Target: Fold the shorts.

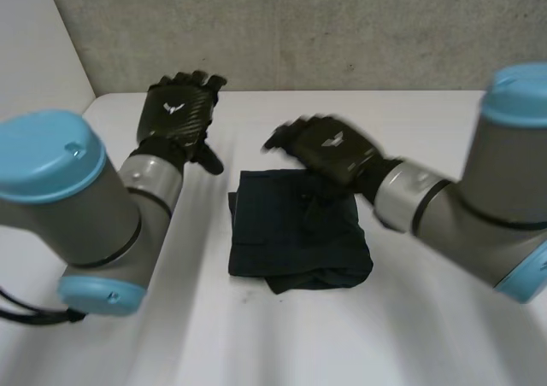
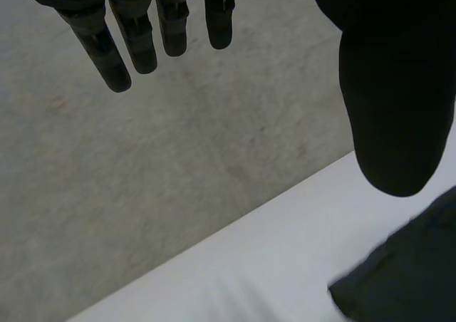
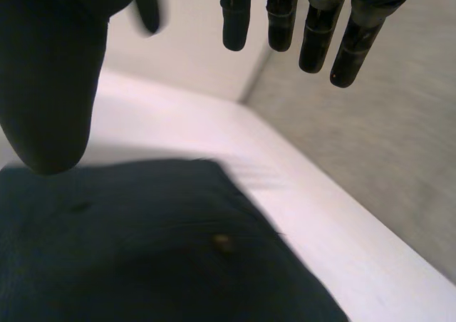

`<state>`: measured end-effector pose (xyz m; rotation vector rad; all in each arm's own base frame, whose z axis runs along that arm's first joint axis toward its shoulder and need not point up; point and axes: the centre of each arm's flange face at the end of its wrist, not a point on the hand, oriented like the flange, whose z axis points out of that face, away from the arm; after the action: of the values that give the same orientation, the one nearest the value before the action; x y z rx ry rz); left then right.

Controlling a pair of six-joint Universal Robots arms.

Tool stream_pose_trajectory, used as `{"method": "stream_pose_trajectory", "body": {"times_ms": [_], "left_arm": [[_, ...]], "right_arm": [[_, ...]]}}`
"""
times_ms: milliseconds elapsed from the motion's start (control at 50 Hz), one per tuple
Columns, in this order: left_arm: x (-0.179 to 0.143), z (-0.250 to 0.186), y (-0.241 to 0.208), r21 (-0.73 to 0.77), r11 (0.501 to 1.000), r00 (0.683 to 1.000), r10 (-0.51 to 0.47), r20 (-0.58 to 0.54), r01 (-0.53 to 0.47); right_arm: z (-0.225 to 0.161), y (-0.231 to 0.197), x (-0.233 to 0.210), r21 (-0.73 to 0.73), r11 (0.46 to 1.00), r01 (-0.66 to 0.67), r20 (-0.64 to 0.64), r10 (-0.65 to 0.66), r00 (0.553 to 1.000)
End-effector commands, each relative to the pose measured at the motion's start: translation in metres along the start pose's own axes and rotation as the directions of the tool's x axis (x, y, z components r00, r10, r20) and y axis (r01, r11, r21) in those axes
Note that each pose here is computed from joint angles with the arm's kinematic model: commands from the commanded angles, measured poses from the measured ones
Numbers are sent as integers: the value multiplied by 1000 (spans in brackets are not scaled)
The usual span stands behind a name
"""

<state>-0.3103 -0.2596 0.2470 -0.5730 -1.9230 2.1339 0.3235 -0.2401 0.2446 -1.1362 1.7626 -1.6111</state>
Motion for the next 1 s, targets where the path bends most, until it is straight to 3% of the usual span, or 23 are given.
{"method": "stream_pose_trajectory", "body": {"times_ms": [20,200,340,500,640,780,860,960,1000], "left_arm": [[36,10,14,-56,998,988,-1,-156,-8],[55,6,59,-234,972,980,-46,-196,-1],[61,-3,103,-402,914,974,-39,-224,-56],[59,-5,109,-464,883,973,-36,-229,-77],[58,-8,106,-476,873,970,-18,-244,-104],[51,-6,68,-401,908,969,22,-247,-123],[33,-7,5,-278,958,979,15,-203,-72],[-8,-16,-72,-147,989,995,-15,-99,1],[-29,-25,-96,-144,989,998,-45,-51,38]], "right_arm": [[-9,0,38,21,971,-238,-205,237,950],[17,60,42,-133,955,-267,-218,234,947],[27,103,33,-269,921,-281,-208,229,951],[17,118,37,-414,902,-123,-228,28,973],[14,111,41,-416,906,-81,-243,-24,970],[6,76,50,-329,943,-45,-288,-55,956],[-4,35,61,-215,977,-7,-364,-74,928],[-39,-41,79,-38,999,22,-568,-40,822],[-47,-53,84,-19,999,31,-610,-37,792]]}}
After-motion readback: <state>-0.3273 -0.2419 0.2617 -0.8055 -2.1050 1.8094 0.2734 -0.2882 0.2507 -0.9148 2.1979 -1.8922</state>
